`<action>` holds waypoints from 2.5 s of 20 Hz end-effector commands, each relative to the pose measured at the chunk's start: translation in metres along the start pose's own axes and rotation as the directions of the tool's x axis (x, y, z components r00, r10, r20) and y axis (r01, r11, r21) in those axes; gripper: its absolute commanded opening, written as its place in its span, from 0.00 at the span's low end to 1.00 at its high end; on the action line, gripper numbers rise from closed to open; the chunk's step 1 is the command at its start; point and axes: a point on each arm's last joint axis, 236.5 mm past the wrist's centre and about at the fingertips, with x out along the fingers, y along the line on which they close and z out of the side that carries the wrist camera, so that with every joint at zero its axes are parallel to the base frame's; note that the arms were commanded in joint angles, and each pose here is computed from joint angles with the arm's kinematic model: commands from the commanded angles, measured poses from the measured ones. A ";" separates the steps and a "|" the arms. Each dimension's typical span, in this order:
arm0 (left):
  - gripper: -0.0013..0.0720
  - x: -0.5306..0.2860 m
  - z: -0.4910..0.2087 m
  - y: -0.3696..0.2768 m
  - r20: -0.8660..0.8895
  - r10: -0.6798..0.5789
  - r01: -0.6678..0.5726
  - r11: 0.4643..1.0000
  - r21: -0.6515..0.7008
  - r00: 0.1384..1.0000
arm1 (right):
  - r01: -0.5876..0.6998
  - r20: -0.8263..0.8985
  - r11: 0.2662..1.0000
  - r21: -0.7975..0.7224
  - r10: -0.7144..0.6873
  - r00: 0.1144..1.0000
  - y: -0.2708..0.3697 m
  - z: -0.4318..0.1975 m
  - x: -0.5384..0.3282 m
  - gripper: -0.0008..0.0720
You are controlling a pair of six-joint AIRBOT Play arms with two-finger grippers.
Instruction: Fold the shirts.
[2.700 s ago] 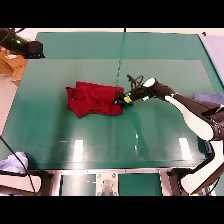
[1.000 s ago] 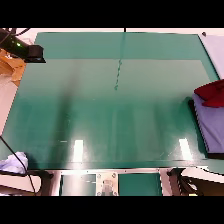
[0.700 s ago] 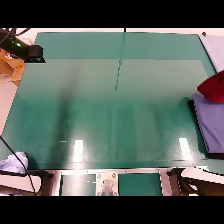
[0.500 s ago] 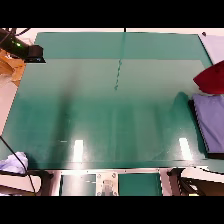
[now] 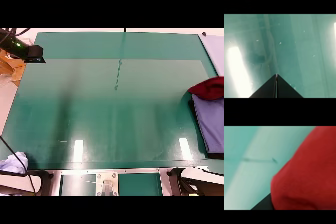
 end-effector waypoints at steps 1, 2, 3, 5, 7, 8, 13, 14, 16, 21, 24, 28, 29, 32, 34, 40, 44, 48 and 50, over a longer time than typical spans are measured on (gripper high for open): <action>0.04 0.000 -0.005 -0.001 -0.023 -0.006 0.006 1.000 -0.001 1.000 | 0.122 -0.089 0.990 0.068 -0.115 0.989 -0.054 -0.033 -0.013 0.03; 0.04 0.000 -0.006 -0.002 -0.028 -0.007 0.007 1.000 -0.001 1.000 | 0.133 -0.084 0.987 0.087 -0.126 0.989 -0.064 -0.033 -0.023 0.03; 0.04 0.000 -0.007 -0.002 -0.031 -0.008 0.008 1.000 0.000 0.999 | 0.140 -0.070 0.986 0.088 -0.134 0.989 -0.071 -0.031 -0.035 0.03; 0.04 0.000 -0.008 -0.002 -0.032 -0.008 0.008 1.000 -0.001 0.999 | 0.159 -0.072 0.982 0.098 -0.152 0.986 -0.087 -0.031 -0.051 0.03; 0.04 0.000 -0.008 -0.002 -0.033 -0.008 0.008 1.000 0.000 0.999 | 0.189 -0.121 0.979 0.073 -0.180 0.976 -0.103 -0.043 -0.050 0.03; 0.04 0.000 -0.008 -0.002 -0.033 -0.009 0.009 1.000 0.000 0.999 | 0.221 -0.150 0.973 0.074 -0.208 0.967 -0.114 -0.051 -0.045 0.04; 0.04 0.000 -0.008 -0.003 -0.034 -0.012 0.012 1.000 0.000 0.999 | 0.394 -0.302 0.916 0.078 -0.355 0.885 -0.183 -0.105 -0.018 0.03; 0.04 0.000 -0.008 -0.003 -0.034 -0.012 0.012 1.000 0.000 0.999 | 0.460 -0.322 0.886 0.053 -0.421 0.848 -0.205 -0.114 -0.018 0.03; 0.04 0.000 -0.008 -0.003 -0.033 -0.012 0.012 1.000 0.000 0.999 | 0.567 -0.336 0.823 -0.003 -0.535 0.775 -0.242 -0.125 -0.024 0.04; 0.04 0.000 -0.005 -0.002 -0.021 -0.010 0.010 1.000 0.000 1.000 | 0.589 -0.307 0.807 -0.027 -0.568 0.764 -0.249 -0.118 -0.023 0.89; 0.04 0.000 0.004 -0.002 0.016 -0.010 0.010 1.000 -0.001 1.000 | 0.476 -0.247 0.878 -0.055 -0.474 0.845 -0.185 -0.092 -0.022 0.76; 0.04 -0.017 0.013 -0.017 0.076 -0.042 0.041 0.999 0.008 0.996 | 0.226 -0.128 0.947 -0.229 -0.260 0.957 -0.046 -0.068 -0.025 0.04; 0.04 -0.026 0.017 -0.019 0.103 -0.035 0.035 0.999 0.004 0.994 | 0.170 -0.112 0.942 -0.291 -0.210 0.971 -0.012 -0.071 -0.026 0.04; 0.04 -0.046 0.013 -0.037 0.130 -0.069 0.070 0.998 0.002 0.989 | 0.052 -0.161 0.883 -0.467 -0.142 0.977 0.050 -0.119 -0.018 0.03; 0.04 -0.038 -0.013 -0.056 0.078 -0.129 0.131 0.991 -0.013 0.988 | -0.033 -0.258 0.803 -0.596 -0.151 0.954 0.064 -0.178 -0.007 0.03; 0.04 0.022 -0.153 -0.112 -0.138 -0.198 0.196 0.980 -0.034 0.970 | -0.257 -0.446 0.594 -0.763 -0.195 0.874 0.029 -0.360 0.008 0.03; 0.04 0.031 -0.193 -0.117 -0.227 -0.202 0.199 0.979 -0.036 0.953 | -0.326 -0.488 0.523 -0.788 -0.207 0.848 0.021 -0.406 0.012 0.04; 0.04 0.034 -0.179 -0.112 -0.170 -0.183 0.180 0.983 -0.030 0.968 | -0.345 -0.498 0.501 -0.794 -0.210 0.841 0.022 -0.415 0.009 0.03; 0.04 0.035 -0.173 -0.112 -0.146 -0.179 0.177 0.984 -0.030 0.973 | -0.345 -0.498 0.501 -0.794 -0.210 0.841 0.022 -0.415 0.009 0.03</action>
